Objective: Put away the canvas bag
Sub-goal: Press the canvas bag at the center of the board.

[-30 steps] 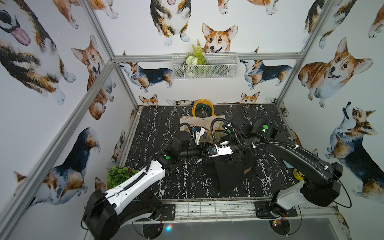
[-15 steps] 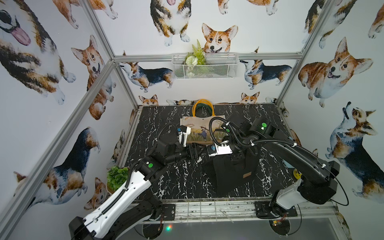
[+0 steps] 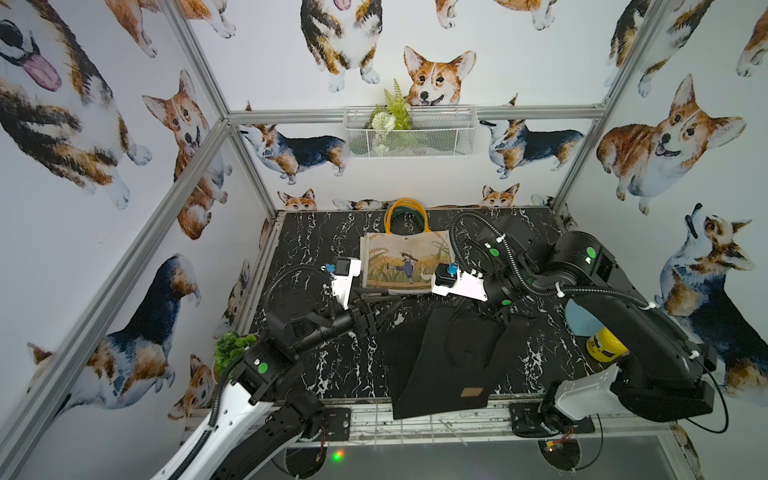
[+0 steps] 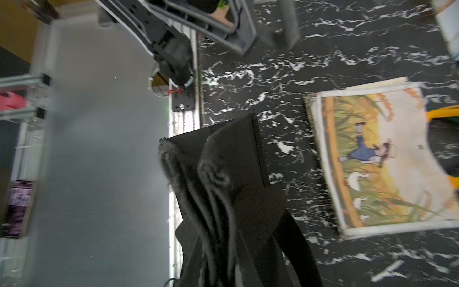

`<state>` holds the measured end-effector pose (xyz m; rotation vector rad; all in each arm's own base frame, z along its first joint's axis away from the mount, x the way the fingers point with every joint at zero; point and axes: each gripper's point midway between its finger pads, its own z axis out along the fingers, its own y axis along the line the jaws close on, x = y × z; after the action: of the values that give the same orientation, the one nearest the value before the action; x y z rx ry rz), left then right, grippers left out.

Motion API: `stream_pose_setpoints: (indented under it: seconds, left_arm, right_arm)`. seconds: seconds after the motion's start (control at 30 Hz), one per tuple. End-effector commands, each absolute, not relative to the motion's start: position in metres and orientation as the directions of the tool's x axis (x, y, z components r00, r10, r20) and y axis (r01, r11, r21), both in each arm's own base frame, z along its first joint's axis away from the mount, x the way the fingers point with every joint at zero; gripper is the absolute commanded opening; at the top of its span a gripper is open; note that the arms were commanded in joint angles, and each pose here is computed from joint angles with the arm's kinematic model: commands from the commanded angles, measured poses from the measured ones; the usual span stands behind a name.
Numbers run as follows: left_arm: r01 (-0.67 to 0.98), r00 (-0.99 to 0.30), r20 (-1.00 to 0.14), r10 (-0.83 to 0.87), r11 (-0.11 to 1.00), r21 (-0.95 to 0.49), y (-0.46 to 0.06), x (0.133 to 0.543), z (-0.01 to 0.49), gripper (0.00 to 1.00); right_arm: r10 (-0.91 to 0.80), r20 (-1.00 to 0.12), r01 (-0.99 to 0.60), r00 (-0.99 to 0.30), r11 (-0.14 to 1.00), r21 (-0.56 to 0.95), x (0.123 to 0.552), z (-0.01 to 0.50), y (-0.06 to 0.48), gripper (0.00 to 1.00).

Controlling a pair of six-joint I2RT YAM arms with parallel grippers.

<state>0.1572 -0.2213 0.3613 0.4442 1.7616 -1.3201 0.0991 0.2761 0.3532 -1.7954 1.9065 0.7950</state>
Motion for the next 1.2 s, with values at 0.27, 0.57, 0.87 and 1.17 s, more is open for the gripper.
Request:
stream_pose_setpoints:
  seconds: [0.27, 0.57, 0.87, 1.17]
  left_arm:
    - [0.88, -0.474, -0.864, -0.167, -0.054, -0.472, -0.25, 0.107, 0.425, 0.65]
    - [0.854, -0.519, -0.848, -0.104, -0.113, -0.508, -0.264, 0.091, 0.415, 0.65]
    - [0.866, -0.486, -0.874, 0.021, -0.121, -0.485, -0.282, 0.069, 0.399, 0.64]
    - [0.863, -0.504, -0.854, 0.132, 0.047, -0.503, -0.277, 0.079, 0.346, 0.51]
  right_arm:
    - [-0.718, -0.571, -0.791, -0.399, -0.046, 0.61, 0.032, 0.373, 0.289, 0.0]
    - [-0.708, -0.514, -0.768, -0.484, 0.063, 0.637, 0.053, 0.365, 0.309, 0.0]
    - [-0.662, -0.538, -0.791, -0.522, 0.139, 0.596, 0.086, 0.374, 0.314, 0.0]
    - [-0.599, -0.578, -0.807, -0.555, 0.218, 0.549, 0.107, 0.397, 0.285, 0.0]
